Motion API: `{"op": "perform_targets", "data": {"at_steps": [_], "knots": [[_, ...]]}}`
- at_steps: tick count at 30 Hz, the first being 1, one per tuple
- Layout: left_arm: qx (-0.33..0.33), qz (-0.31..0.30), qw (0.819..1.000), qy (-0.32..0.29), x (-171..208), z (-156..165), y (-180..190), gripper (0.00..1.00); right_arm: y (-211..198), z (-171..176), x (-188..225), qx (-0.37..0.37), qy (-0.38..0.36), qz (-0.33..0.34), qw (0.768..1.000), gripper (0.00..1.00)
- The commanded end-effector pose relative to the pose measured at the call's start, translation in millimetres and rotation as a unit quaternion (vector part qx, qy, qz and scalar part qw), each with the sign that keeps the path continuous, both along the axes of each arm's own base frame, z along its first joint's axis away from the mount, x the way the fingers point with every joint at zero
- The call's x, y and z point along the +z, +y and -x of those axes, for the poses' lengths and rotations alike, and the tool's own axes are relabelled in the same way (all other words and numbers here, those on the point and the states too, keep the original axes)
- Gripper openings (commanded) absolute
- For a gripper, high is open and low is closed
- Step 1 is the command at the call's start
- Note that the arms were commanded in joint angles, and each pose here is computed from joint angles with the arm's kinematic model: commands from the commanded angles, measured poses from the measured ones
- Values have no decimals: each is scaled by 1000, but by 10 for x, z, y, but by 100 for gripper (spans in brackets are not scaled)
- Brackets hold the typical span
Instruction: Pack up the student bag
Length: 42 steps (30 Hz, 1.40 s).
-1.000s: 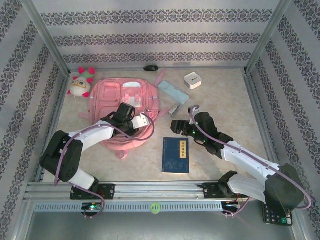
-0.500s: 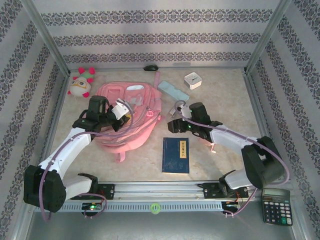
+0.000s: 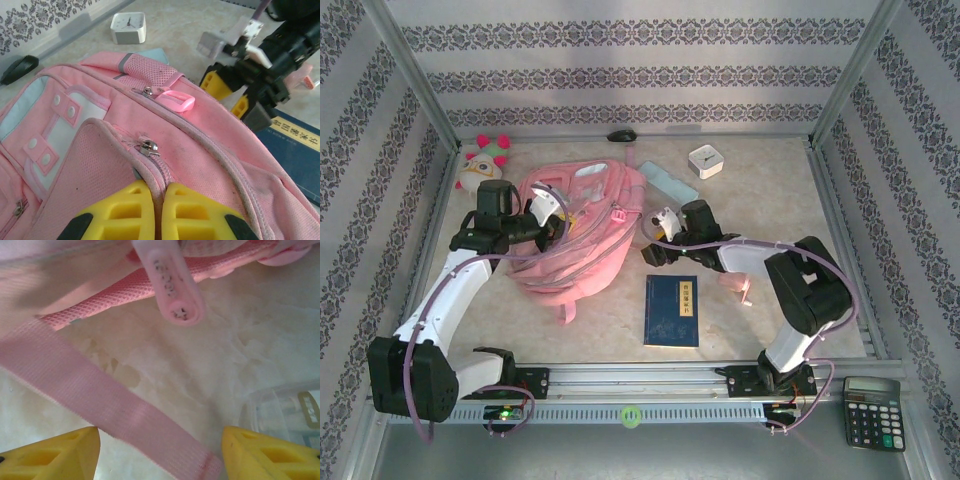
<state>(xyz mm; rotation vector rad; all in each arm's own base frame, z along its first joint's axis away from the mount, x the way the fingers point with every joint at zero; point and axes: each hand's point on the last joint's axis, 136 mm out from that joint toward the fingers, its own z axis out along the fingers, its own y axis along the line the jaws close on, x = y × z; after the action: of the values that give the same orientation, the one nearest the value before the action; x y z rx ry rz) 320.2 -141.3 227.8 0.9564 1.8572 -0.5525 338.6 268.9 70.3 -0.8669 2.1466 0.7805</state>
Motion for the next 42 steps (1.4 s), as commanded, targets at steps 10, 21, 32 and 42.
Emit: {"op": "perform_targets", "data": {"at_steps": [10,21,32,42], "knots": [[-63,28,996,-63,382,91,-114,0,297,-236,386,71,-86,-70,991,61],[12,0,998,-69,329,-136,59,0,240,-29,502,99,-95,-86,987,3],[149,-34,986,-59,213,-254,348,0,281,235,600,89,-51,-72,992,0],[238,-35,969,-47,124,-248,138,0,537,574,588,85,57,-43,994,0]]}}
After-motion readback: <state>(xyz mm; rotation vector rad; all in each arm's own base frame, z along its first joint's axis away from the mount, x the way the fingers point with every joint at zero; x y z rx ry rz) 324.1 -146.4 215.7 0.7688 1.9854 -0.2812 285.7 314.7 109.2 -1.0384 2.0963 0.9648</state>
